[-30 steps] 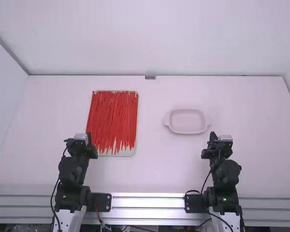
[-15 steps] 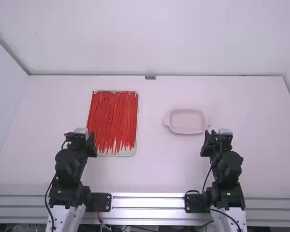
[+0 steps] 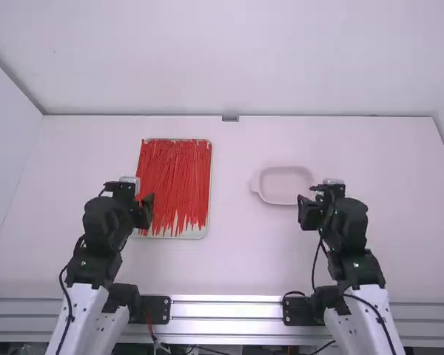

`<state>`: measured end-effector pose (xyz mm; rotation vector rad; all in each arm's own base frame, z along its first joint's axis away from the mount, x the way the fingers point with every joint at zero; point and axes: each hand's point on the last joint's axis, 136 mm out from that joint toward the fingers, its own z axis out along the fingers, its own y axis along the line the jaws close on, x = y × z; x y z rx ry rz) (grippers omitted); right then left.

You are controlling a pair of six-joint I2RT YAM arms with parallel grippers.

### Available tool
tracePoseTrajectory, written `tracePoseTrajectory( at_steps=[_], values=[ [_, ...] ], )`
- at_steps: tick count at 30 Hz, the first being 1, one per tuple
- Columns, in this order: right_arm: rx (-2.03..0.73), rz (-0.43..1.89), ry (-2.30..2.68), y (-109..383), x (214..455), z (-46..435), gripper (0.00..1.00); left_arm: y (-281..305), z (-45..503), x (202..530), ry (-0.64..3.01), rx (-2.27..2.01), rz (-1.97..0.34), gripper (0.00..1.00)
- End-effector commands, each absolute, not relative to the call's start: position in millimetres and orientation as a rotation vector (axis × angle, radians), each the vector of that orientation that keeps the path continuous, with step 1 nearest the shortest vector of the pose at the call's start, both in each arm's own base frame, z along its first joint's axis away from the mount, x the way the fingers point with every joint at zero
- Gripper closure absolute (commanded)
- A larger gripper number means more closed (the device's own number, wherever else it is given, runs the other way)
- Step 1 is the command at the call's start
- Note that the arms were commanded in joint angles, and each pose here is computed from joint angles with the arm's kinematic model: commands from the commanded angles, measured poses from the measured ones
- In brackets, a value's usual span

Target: Fasten the cable tie

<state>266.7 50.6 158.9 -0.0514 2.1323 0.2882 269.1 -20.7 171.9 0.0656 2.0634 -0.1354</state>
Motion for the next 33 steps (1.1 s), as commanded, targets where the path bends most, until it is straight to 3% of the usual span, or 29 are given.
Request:
tracePoseTrajectory(
  at_steps=[1, 10, 19, 33],
  values=[
    [-0.045, 0.317, 2.091, 58.0, 277.2, 191.0, 0.43, -25.1, 188.0, 277.0, 2.058, 0.065, -0.173, 0.43],
    [-0.137, 0.352, 2.133, 85.9, 297.8, 220.9, 0.26, -16.9, 183.4, 298.8, 2.213, 0.008, -0.141, 0.26],
    [-0.336, 0.462, 2.248, 135.8, 299.0, 216.1, 0.12, -19.3, 171.4, 322.0, 2.361, -0.013, -0.172, 0.12],
    [-0.340, 0.482, 2.327, 151.9, 311.8, 213.6, 0.01, -21.0, 153.2, 382.5, 2.521, -0.032, -0.198, 0.02]
  ],
)
